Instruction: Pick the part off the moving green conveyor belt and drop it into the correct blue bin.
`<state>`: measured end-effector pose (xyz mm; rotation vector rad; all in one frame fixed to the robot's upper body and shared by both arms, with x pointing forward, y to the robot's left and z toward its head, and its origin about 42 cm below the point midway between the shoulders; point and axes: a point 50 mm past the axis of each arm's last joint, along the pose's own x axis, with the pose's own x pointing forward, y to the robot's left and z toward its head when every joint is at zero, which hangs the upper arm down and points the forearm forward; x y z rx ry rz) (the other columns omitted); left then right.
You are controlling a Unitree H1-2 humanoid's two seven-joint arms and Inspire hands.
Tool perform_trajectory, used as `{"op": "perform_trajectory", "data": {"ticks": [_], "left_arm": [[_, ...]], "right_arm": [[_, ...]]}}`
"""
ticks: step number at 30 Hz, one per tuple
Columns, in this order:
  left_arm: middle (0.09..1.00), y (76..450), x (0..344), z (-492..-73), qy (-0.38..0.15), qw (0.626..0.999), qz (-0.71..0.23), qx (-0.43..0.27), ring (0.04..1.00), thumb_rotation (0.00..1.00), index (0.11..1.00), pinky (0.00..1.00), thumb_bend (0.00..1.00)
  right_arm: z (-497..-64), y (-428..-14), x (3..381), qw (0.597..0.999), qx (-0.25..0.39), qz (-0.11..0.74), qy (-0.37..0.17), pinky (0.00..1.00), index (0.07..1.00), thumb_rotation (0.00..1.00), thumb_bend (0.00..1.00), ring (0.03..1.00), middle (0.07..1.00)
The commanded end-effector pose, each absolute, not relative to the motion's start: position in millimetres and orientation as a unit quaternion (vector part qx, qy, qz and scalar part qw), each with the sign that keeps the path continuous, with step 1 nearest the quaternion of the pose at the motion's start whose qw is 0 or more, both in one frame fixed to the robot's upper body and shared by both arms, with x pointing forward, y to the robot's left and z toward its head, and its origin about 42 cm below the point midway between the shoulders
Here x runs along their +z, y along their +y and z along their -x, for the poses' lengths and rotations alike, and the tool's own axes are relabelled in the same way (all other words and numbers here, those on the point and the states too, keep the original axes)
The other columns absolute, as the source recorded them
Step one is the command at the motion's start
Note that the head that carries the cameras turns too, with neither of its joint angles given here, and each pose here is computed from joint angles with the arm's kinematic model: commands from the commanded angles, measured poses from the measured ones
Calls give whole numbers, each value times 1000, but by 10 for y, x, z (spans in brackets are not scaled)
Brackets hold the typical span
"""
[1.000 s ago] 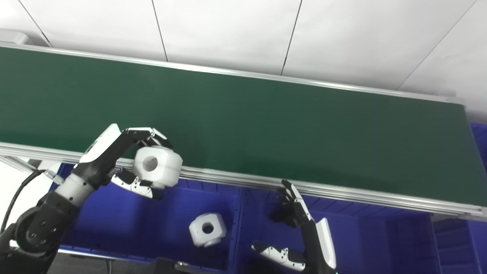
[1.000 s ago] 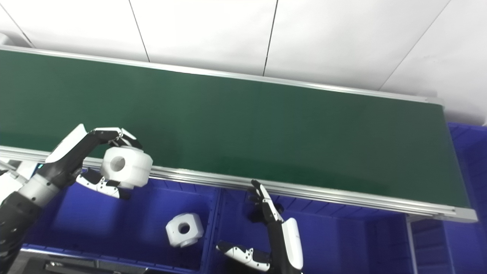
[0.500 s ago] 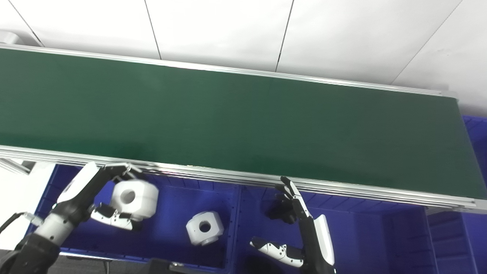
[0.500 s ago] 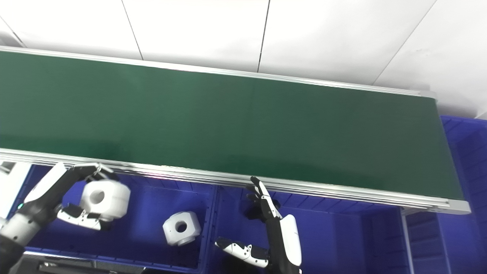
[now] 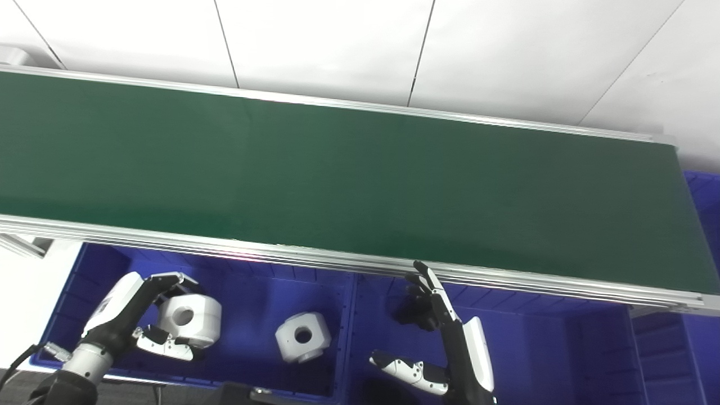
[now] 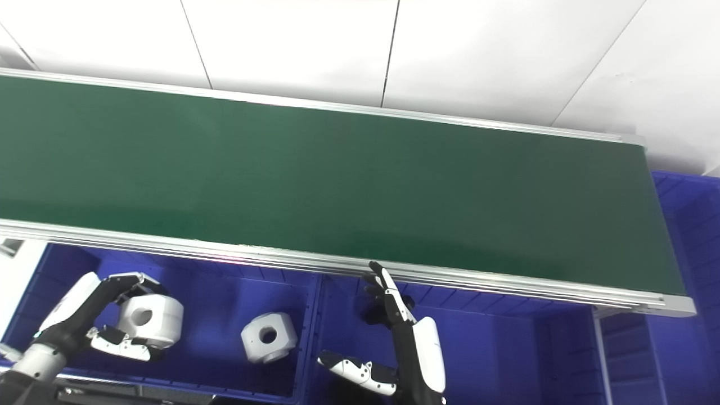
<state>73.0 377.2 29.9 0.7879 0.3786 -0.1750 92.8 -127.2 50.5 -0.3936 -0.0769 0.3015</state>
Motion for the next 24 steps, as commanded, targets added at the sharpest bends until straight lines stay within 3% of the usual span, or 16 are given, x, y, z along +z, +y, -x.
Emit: {"op": "perform_trajectory", "data": {"ticks": [1,2,3,5,8,15,22,24], "left_arm": [[587,3812,353,-701,184,899,-390,-83,564,38,519,511,505],[739,3804,353,-677,186,900,-387,-80,709,319,717,623,582],[835,3793,352,-653,187,904,-378,-73,803,550,823,717,649],[886,3758,359,-620,182,916,-353,-55,854,676,882,771,713],[965,3664,400,-620,134,936,-321,-59,941,834,959,882,775],[997,3323,581,-713,42,956,-275,-89,974,879,984,926,858],[929,2845,880,-835,-39,975,-166,-140,898,745,919,846,959],[930,2713,977,-893,-64,971,-158,-167,897,749,922,845,959]], "right_arm": [[-990,-1047,674,973,141,168,-68,766,933,565,861,786,847],[-988,-1046,676,973,142,169,-68,759,934,570,862,785,847],[-986,-1045,677,973,143,169,-67,767,936,565,857,789,851],[-982,-1044,679,973,143,169,-66,770,936,560,858,790,851],[-976,-1040,680,974,140,167,-63,773,934,554,864,791,852],[-948,-1022,700,975,136,164,-58,791,944,557,864,808,864],[-920,-994,761,976,128,168,-46,792,958,571,881,821,879],[-910,-978,784,977,126,169,-42,792,961,575,886,825,882]]}}
